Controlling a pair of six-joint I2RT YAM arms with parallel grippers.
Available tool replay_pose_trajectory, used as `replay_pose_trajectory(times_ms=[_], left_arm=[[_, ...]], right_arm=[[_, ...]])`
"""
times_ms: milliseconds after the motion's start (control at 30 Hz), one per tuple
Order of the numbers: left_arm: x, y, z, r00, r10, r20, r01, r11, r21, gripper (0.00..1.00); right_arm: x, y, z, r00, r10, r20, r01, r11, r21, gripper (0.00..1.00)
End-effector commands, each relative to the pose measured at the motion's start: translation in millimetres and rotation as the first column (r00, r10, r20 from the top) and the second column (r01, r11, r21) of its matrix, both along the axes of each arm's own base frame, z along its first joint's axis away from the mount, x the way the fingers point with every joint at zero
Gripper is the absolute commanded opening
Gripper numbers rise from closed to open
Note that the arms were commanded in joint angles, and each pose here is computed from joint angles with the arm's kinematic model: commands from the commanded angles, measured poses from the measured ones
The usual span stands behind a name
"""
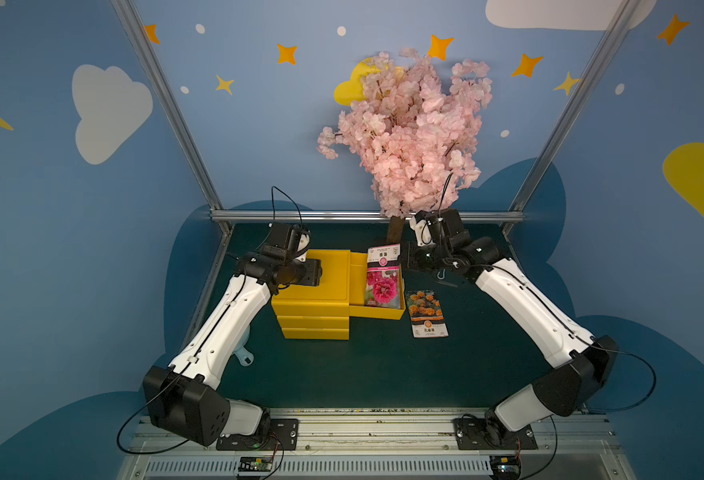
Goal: Take the seed bags out of the drawer
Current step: Pick up the seed packet from the drawer, then place the seed packet at the center of the board.
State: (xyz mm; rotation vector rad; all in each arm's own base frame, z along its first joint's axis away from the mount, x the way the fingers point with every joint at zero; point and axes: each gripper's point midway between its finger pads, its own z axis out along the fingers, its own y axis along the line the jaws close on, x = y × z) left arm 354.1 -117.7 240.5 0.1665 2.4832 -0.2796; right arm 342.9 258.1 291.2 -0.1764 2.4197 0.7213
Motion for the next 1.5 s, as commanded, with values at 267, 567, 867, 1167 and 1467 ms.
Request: replay_pose_trajectory(times_ms=[267,567,867,1167,1467], left_arm=[[-24,8,-37,0.982,0.016,-0.189,-0.008,0.999,0.045,0.67],[-24,7,-33,0.982,0.012,-0.187,-0.004,0.999,0.043,0.67],[-22,5,-31,0.982,0.007,-0.187,0.001,0.999,0.039,0.67],[-22,5,-29,0.983,0.007,-0.183,0.000,0.999,0.039,0.67],[-23,6,-30,0.983,0.009,-0.186,-0.001,0.999,0.042,0.67]], right_arm=[[0,-50,33,0.994,-0.070,0.079,0.064,0.996,0.068,0.00],[-4,-102,52,0.987,-0.141,0.074,0.126,0.976,0.179,0.00],[-7,-166,52,0.959,-0.276,0.063,0.254,0.938,0.237,0.00],[4,-166,-19,0.967,-0.239,-0.089,0.252,0.945,0.208,0.00],[14,-129,-102,0.957,-0.100,-0.273,0.136,0.984,0.116,0.00]])
